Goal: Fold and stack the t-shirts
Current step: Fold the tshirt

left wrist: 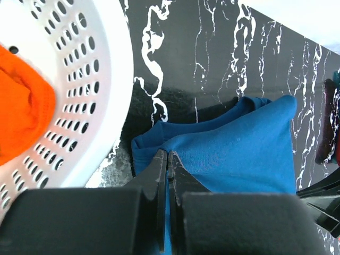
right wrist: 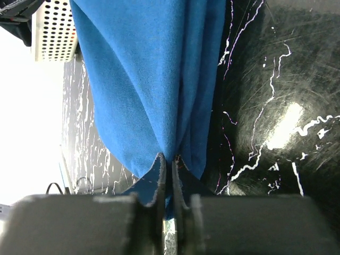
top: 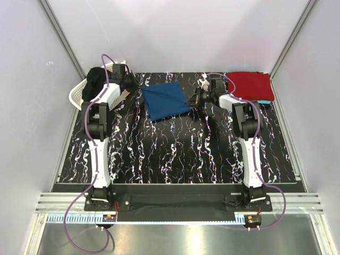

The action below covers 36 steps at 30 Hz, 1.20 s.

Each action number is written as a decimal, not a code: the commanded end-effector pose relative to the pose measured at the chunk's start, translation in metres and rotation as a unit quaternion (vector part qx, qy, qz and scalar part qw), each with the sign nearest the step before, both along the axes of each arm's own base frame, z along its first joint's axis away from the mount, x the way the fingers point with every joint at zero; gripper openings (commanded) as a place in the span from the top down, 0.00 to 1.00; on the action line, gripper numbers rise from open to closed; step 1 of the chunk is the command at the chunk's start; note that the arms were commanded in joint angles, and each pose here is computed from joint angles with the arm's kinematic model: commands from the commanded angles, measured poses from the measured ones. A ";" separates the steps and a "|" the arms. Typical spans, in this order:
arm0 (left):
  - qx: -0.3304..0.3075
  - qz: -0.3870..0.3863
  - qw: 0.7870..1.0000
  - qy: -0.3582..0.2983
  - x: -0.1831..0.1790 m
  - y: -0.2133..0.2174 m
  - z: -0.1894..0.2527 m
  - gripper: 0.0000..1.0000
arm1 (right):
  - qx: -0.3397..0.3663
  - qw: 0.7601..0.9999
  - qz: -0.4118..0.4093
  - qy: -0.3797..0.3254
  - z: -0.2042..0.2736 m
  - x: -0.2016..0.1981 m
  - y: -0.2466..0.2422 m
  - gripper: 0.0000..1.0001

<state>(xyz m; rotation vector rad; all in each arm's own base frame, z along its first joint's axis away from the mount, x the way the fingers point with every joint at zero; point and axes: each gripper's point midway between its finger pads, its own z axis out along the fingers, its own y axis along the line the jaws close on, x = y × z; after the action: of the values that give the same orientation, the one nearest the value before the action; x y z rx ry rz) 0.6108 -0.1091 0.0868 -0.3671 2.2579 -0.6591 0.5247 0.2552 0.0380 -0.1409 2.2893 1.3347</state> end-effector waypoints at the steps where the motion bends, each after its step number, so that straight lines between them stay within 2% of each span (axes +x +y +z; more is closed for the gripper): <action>1: 0.025 0.026 0.999 -0.033 0.017 0.024 0.014 1.00 | 0.012 1.000 0.002 -0.013 0.012 0.008 0.006 0.88; 4: 0.028 0.024 0.999 -0.031 0.021 0.024 0.005 0.98 | 0.020 1.000 0.003 -0.012 0.016 0.008 0.007 0.69; 6: 0.030 0.025 0.999 -0.027 0.022 0.027 0.003 0.89 | 0.016 1.000 0.000 -0.014 0.017 0.008 0.006 0.56; 9: 0.034 0.021 0.999 -0.032 0.020 0.027 0.014 0.88 | 0.012 1.000 0.001 -0.025 0.023 0.006 0.005 0.50; 12: 0.041 0.012 0.998 -0.051 0.011 0.024 0.040 0.76 | 0.016 0.999 0.010 -0.026 0.026 0.002 0.005 0.49; 15: 0.030 -0.015 0.997 -0.069 -0.002 0.010 0.068 0.73 | 0.025 0.999 0.020 -0.023 0.029 -0.002 0.008 0.49; 18: 0.031 -0.023 0.997 -0.068 -0.020 0.002 0.083 0.70 | 0.026 0.999 0.025 -0.021 0.030 -0.005 0.011 0.51; 22: 0.007 -0.044 0.999 -0.025 -0.066 -0.012 0.075 0.69 | 0.025 0.999 0.032 -0.017 0.027 -0.012 0.015 0.54; 25: 0.007 -0.054 0.998 0.011 -0.107 -0.023 0.056 0.63 | 0.021 0.999 0.028 -0.010 0.022 -0.016 0.014 0.63; 26: 0.011 -0.060 0.998 0.013 -0.115 -0.030 0.051 0.62 | 0.020 0.999 0.026 -0.008 0.022 -0.017 0.014 0.74; 30: -0.001 -0.082 0.995 0.054 -0.151 -0.039 0.018 0.57 | 0.017 1.000 0.010 0.006 0.018 -0.026 0.012 0.95; 36: -0.035 -0.125 0.991 0.028 -0.166 -0.053 0.018 0.55 | 0.024 1.000 -0.005 0.018 0.035 -0.066 0.005 1.00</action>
<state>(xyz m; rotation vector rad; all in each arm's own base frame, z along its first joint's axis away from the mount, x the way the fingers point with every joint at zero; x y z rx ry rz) 0.4300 -0.1491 0.0626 -0.2486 2.5227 -0.7435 0.4685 0.2545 0.0275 -0.0500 2.3785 1.3895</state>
